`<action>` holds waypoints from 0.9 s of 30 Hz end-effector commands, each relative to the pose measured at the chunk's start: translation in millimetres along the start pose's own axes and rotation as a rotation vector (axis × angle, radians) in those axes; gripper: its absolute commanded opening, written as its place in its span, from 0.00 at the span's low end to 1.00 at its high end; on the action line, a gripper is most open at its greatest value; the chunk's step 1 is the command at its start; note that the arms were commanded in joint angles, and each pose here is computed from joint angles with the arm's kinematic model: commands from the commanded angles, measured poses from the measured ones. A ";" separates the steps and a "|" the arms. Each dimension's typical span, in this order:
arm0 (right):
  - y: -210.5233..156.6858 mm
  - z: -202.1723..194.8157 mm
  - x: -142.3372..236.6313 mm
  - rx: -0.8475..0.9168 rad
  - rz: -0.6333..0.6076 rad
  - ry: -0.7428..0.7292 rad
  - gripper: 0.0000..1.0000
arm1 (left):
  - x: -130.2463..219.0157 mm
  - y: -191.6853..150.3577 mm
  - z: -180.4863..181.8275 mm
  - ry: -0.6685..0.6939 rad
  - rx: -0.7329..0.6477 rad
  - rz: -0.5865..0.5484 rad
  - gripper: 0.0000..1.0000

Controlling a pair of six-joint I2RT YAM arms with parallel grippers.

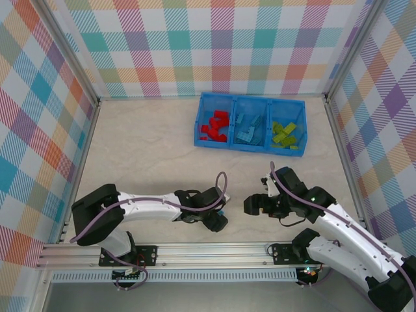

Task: Sort the legos into containers by color

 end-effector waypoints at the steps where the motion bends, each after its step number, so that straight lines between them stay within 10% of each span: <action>1: -1.1 3.8 7.7 -0.013 0.002 0.005 0.84 | -2.2 -5.8 -6.3 -0.016 -0.017 0.065 0.70; 10: 1.5 6.3 5.9 -0.007 0.012 0.000 0.85 | -10.8 -16.1 -4.0 0.007 -0.022 0.126 0.42; 18: 4.8 19.3 8.3 0.027 0.021 0.073 0.85 | 27.7 24.6 9.9 0.009 0.050 -0.150 0.30; 27: 47.5 37.2 34.8 0.147 -0.462 0.132 0.92 | 53.5 150.5 77.6 0.070 0.130 -0.531 0.28</action>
Point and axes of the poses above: each hand's point on the last joint's axis, 136 mm out from that joint toward the fingers, its own x axis back along the fingers, its own z axis along the line the jaws close on, y = z × x, the point moved 8 cm from there along x, back along the fingers, and after that the axes turned 8 degrees about -x, right-handed, at the moved point
